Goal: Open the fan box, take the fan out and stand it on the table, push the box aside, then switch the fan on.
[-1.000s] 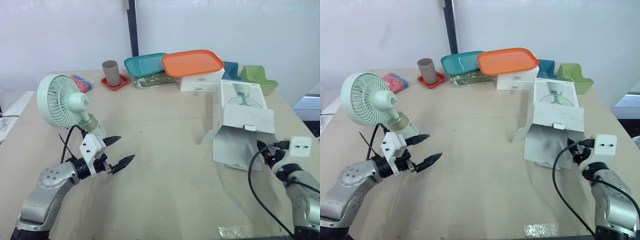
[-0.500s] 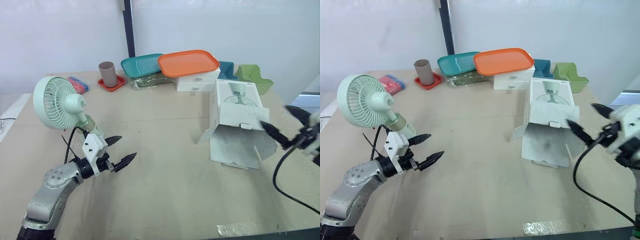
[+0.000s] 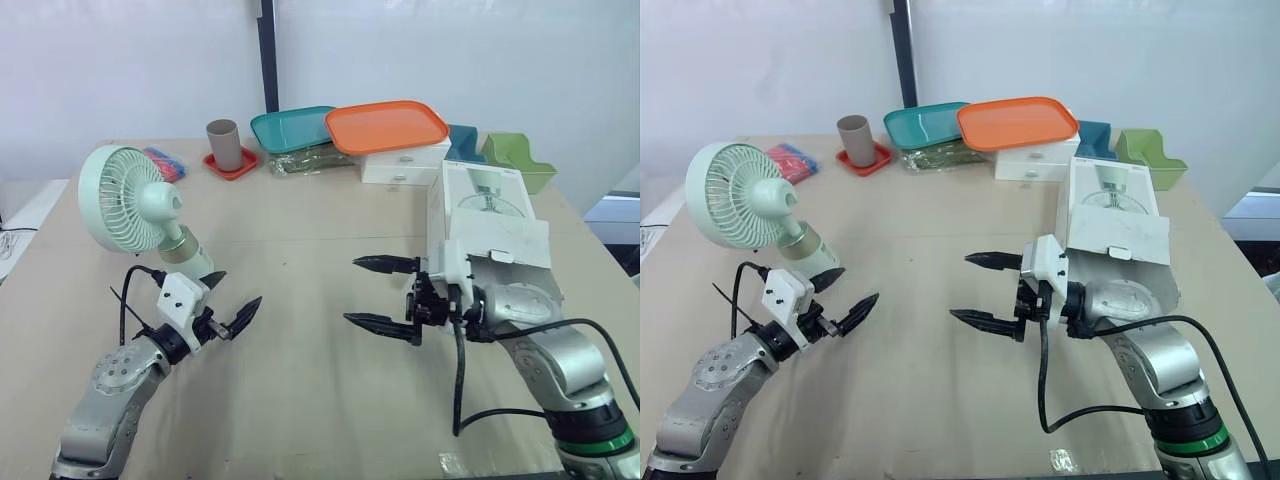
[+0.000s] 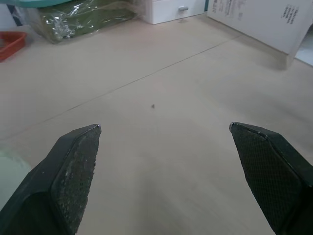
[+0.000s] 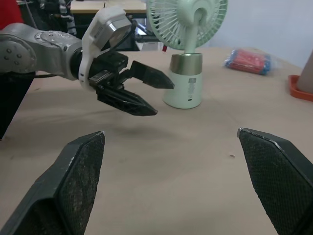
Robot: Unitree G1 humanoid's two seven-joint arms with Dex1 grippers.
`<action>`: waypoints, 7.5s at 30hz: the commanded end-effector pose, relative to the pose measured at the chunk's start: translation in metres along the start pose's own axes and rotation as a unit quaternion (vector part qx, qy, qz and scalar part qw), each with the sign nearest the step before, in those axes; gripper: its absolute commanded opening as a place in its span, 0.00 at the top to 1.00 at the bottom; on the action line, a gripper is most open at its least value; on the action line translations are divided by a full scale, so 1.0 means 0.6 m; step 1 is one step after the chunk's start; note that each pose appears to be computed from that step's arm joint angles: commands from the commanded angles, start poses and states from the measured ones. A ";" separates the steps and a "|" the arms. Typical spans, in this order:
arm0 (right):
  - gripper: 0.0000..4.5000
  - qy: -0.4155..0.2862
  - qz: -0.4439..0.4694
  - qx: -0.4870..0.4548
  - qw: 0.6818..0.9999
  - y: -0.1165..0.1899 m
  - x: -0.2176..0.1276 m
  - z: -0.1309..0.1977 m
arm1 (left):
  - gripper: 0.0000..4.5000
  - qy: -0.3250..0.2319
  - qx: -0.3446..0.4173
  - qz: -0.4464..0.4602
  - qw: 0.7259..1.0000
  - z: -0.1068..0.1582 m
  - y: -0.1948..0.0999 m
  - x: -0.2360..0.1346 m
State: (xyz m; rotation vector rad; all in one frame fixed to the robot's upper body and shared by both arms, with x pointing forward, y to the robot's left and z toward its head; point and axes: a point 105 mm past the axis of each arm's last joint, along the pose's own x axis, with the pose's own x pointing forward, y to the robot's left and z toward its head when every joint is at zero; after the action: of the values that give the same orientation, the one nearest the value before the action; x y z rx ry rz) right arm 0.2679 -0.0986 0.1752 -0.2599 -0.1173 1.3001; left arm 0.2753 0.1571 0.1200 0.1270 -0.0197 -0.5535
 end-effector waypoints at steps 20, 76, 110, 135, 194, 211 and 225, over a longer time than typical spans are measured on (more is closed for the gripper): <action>0.01 -0.052 0.107 0.011 0.993 0.004 0.038 -0.016 | 0.00 -0.092 -0.045 0.326 0.940 0.059 0.045 -0.158; 0.00 -0.053 -0.034 -0.019 0.998 -0.069 0.068 0.001 | 0.51 -0.057 -0.034 0.216 0.974 0.123 0.189 -0.102; 0.00 -0.073 -0.030 -0.010 0.997 -0.064 0.067 0.005 | 0.57 -0.077 0.027 0.173 0.982 0.162 0.162 -0.091; 0.12 -0.019 -0.053 0.019 0.998 -0.019 0.100 0.049 | 0.57 -0.133 -0.055 -0.013 0.989 0.177 0.000 0.010; 0.92 0.016 -0.144 0.120 0.982 -0.046 0.127 0.033 | 0.57 -0.104 -0.101 -0.070 0.987 0.149 -0.042 0.031; 0.92 -0.007 -0.108 0.116 0.987 -0.047 0.115 0.040 | 0.02 -0.051 -0.058 -0.120 0.990 0.135 -0.017 -0.014; 0.92 -0.077 0.034 0.080 0.993 -0.017 0.081 0.049 | 0.02 0.083 0.005 -0.169 0.982 0.049 0.022 -0.084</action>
State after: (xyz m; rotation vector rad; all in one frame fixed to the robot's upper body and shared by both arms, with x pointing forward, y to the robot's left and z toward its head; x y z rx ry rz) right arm 0.2968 -0.0511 0.1833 -0.0160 -0.0031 1.3011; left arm 0.2347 0.1879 0.1483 0.1482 0.1906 -0.8961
